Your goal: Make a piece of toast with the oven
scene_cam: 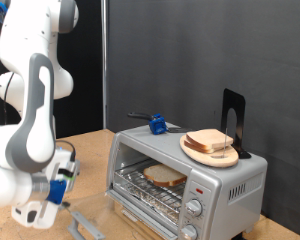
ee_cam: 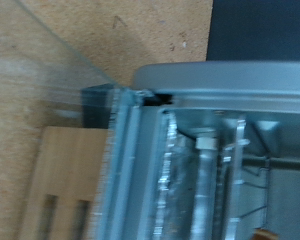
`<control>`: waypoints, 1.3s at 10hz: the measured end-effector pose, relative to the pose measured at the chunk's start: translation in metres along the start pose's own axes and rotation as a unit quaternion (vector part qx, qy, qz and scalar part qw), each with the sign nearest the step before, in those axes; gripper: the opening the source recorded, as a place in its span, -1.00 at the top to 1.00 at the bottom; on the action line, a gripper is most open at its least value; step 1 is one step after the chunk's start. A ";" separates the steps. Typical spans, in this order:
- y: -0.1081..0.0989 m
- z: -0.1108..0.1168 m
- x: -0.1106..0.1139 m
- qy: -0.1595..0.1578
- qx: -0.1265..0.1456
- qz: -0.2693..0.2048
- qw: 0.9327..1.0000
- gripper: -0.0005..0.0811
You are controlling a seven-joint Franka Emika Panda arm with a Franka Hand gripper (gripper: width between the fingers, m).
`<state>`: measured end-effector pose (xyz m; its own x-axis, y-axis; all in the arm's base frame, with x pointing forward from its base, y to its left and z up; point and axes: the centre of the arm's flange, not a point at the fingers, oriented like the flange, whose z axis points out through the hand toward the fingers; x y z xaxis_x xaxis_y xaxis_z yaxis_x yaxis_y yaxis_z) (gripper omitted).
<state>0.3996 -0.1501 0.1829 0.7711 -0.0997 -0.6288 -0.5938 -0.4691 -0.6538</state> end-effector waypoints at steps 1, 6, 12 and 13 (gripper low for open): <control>-0.007 -0.003 -0.009 -0.004 0.002 -0.010 1.000 -0.99; -0.027 -0.013 -0.027 0.020 0.000 -0.035 0.999 -0.99; -0.074 0.010 -0.025 0.013 -0.011 -0.078 0.997 -0.99; -0.083 0.019 -0.028 0.004 -0.016 -0.087 0.996 -0.99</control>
<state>0.4226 -0.0917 0.2466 0.8639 -0.0221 -0.5032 -0.4435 -0.5071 -0.7390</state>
